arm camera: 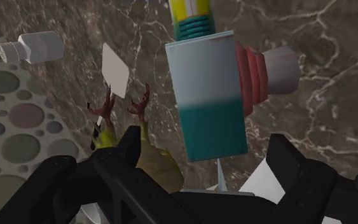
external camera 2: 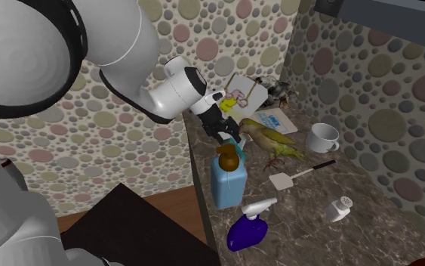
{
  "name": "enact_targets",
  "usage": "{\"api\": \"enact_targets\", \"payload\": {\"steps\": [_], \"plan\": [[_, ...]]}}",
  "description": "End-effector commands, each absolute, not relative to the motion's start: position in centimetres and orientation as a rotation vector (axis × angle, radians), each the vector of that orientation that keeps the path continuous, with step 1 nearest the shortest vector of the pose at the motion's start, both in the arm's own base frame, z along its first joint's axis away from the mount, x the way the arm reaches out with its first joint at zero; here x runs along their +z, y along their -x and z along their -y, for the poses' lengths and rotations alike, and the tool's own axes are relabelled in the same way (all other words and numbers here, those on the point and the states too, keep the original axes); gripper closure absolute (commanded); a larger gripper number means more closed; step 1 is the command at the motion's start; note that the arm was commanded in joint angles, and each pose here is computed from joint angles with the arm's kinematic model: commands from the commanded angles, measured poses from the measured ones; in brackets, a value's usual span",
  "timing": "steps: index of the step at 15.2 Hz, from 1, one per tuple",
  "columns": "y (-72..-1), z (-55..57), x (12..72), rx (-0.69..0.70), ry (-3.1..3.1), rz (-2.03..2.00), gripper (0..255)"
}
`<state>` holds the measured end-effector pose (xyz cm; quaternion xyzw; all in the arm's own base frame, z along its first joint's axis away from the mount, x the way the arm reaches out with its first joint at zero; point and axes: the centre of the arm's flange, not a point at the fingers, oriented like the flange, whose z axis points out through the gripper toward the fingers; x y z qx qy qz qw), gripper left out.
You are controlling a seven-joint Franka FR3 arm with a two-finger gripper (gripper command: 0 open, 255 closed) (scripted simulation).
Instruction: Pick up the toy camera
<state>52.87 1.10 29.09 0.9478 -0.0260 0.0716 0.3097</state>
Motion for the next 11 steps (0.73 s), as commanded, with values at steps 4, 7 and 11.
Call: {"api": "enact_targets", "payload": {"steps": [4, 7, 11], "plan": [[-52.98, -1.14, 28.27, 0.19, -2.504, 0.069, 255], [-52.99, -1.14, 28.25, 0.19, -2.504, 0.069, 255], [-53.0, -1.1, 28.23, 0.19, -2.504, 0.069, 255]]}}
